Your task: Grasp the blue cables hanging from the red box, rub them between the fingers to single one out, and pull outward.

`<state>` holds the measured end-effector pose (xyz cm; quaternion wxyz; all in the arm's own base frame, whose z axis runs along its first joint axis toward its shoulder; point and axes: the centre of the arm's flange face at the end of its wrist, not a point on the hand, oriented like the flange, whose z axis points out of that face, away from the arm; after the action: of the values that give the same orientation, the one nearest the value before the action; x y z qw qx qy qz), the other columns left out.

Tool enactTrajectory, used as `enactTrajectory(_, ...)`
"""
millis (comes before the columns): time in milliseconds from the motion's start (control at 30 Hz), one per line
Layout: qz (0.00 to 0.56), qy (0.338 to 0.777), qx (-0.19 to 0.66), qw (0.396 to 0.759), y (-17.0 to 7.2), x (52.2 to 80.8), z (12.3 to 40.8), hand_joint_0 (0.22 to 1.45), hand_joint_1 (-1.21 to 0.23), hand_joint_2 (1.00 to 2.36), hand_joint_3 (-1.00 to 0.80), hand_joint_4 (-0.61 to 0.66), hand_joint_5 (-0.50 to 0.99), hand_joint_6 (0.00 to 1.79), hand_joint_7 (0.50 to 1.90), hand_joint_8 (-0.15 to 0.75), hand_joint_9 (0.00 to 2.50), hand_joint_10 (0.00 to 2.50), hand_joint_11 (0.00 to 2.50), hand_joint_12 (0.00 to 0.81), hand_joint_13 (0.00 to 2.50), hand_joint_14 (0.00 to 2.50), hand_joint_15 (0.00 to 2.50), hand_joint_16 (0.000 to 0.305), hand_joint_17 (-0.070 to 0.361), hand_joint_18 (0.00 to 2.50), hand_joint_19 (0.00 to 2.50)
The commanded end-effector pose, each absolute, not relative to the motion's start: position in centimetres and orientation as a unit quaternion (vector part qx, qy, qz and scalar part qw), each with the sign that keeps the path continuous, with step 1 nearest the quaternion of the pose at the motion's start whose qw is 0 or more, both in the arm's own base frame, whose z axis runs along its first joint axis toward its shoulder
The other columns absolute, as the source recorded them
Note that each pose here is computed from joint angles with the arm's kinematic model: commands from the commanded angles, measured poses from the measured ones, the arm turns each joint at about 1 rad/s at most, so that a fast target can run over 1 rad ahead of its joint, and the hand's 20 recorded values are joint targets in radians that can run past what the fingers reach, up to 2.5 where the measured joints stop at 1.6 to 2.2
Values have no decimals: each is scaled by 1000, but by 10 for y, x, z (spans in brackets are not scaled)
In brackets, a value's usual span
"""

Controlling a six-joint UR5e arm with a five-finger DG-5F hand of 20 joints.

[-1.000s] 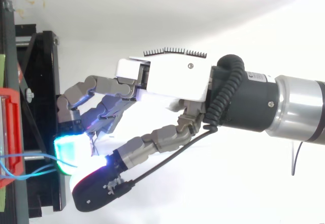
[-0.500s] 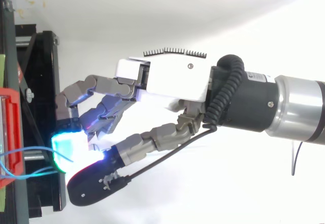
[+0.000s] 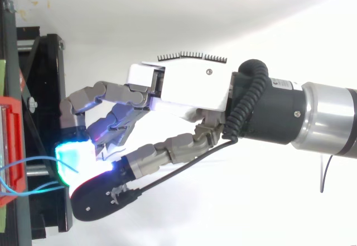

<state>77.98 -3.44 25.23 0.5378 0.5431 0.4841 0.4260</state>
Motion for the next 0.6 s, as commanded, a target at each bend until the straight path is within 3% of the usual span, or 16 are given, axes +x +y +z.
enactTrajectory(0, 426, 485, 543, 538, -34, 780, 252, 613, -482, 1012, -234, 239, -86, 586, 1262, 277, 967, 9, 317, 359, 821, 10, 264, 43, 98, 767, 439)
enactTrajectory(267, 426, 484, 543, 538, -34, 780, 253, 614, -459, 1012, -238, 233, -71, 518, 1348, 267, 975, 7, 293, 358, 821, 9, 257, 43, 97, 759, 438)
enactTrajectory(567, 426, 484, 543, 538, -34, 780, 252, 614, -453, 1011, -243, 241, -69, 509, 1352, 270, 977, 6, 290, 360, 821, 10, 255, 44, 99, 760, 432)
